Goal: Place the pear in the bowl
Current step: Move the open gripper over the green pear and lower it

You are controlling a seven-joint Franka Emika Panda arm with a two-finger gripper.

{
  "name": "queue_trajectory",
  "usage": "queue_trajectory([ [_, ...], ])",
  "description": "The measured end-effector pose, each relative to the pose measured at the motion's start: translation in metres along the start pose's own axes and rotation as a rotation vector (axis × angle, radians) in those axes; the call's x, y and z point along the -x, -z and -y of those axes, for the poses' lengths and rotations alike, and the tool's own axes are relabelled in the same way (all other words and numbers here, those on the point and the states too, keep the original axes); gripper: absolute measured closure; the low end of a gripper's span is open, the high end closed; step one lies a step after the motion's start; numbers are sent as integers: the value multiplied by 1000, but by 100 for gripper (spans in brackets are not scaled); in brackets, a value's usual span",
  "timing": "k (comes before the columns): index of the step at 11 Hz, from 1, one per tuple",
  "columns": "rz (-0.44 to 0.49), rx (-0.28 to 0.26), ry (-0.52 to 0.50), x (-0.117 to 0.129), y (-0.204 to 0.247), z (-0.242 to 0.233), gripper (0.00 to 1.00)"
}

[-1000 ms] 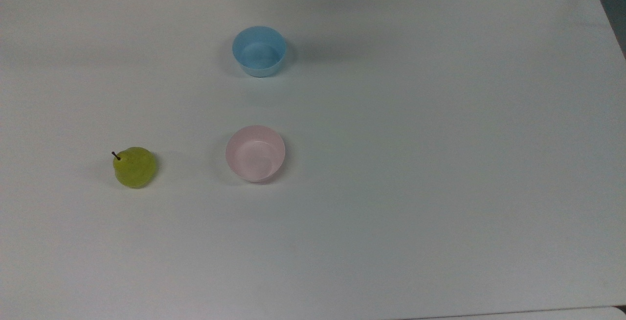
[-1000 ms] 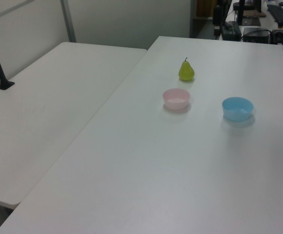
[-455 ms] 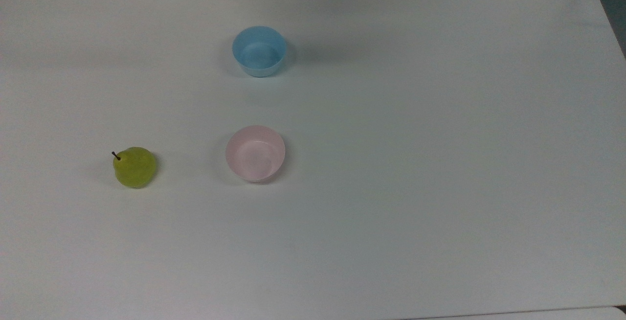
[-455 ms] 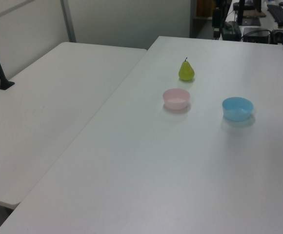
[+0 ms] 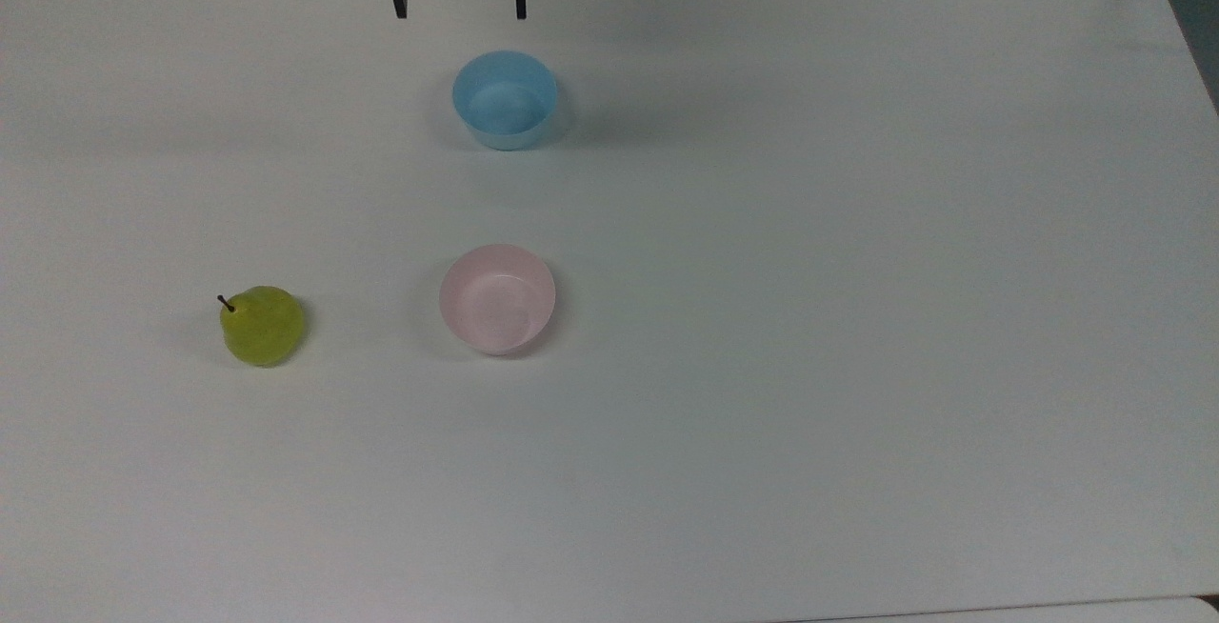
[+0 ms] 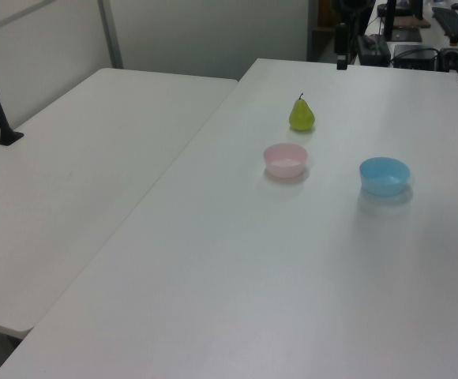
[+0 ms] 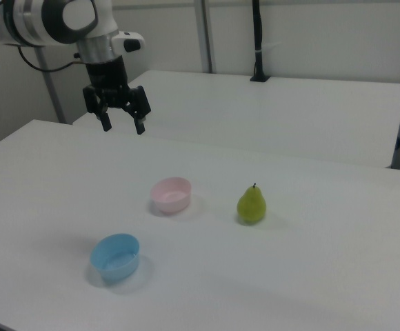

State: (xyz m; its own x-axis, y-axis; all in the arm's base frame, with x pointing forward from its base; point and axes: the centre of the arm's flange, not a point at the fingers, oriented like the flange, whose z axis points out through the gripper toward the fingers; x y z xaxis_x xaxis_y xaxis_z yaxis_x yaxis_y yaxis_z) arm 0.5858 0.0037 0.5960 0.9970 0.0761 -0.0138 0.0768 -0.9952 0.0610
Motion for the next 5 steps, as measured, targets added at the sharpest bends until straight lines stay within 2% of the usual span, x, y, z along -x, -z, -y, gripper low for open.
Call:
queue_trajectory([
  [3,-23,10,-19,-23,-28,-13,0],
  [5,-82,20,-59,-42,-48,-41,0],
])
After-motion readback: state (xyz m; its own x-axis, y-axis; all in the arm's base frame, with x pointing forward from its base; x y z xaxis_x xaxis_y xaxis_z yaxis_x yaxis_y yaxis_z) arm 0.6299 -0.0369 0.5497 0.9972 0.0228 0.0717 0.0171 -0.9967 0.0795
